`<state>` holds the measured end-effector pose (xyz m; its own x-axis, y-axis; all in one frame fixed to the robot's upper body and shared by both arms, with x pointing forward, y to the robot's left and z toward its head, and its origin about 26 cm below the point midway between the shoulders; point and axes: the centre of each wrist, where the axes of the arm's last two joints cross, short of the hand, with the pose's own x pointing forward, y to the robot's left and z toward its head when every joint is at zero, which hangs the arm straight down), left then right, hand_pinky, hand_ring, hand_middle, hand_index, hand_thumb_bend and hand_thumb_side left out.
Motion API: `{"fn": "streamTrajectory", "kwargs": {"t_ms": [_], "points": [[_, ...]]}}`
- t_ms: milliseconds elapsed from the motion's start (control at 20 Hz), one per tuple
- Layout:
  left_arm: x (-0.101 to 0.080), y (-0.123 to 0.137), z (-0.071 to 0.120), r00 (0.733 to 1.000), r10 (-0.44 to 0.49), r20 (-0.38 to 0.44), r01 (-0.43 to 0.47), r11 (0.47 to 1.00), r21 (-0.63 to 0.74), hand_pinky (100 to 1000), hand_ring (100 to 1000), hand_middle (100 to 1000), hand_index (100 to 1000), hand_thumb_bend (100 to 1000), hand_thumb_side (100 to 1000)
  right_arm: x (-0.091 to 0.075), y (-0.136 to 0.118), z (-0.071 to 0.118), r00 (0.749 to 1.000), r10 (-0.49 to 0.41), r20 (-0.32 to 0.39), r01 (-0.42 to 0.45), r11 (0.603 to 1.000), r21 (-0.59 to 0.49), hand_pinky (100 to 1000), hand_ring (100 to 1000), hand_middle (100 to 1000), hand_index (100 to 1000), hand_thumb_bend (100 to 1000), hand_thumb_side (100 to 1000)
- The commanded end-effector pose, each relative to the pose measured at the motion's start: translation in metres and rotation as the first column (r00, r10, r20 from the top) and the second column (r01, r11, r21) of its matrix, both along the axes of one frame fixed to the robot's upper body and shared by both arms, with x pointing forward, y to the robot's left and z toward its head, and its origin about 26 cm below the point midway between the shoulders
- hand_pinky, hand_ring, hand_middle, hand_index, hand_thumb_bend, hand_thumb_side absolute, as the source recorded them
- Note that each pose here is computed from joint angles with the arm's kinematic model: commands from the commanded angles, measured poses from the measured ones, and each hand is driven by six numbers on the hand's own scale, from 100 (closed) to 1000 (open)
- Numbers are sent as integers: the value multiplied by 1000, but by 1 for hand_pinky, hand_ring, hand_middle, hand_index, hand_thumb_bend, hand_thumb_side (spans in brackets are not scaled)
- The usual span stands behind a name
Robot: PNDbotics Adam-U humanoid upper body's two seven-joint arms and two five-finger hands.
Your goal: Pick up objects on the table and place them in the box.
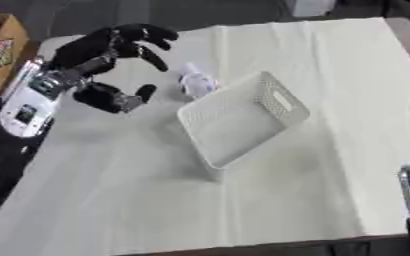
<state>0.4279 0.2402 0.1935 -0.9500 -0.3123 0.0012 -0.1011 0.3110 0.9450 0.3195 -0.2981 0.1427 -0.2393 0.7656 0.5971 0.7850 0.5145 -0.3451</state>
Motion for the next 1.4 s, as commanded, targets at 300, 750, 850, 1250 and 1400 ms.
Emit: {"fn": "streamTrajectory", "kwargs": {"t_ms": [300, 750, 850, 1250, 1400], "points": [[14, 4, 17, 994, 41, 98, -47, 997, 60, 1000, 934, 948, 698, 100, 379, 1, 0, 11, 999, 11, 35, -11, 1000, -7, 330, 407, 625, 748, 100, 831], [26, 4, 19, 985, 81, 154, -98, 989, 110, 1000, 981, 978, 708, 100, 426, 1, 1, 12, 999, 18, 36, -18, 1000, -5, 329, 407, 625, 748, 100, 831], [28, 4, 19, 983, 88, 160, -107, 988, 113, 1000, 981, 989, 720, 100, 420, 2, 1, 12, 999, 18, 36, -18, 1000, -4, 329, 407, 625, 748, 100, 831], [35, -2, 21, 981, 88, 175, -117, 981, 158, 1000, 966, 991, 810, 100, 416, 3, 2, 13, 999, 24, 39, -25, 1000, 1, 328, 406, 624, 747, 100, 831], [37, -5, 23, 981, 73, 181, -105, 979, 174, 1000, 956, 992, 808, 100, 388, 3, 2, 14, 999, 28, 43, -28, 1000, 3, 327, 406, 624, 747, 100, 832]]}}
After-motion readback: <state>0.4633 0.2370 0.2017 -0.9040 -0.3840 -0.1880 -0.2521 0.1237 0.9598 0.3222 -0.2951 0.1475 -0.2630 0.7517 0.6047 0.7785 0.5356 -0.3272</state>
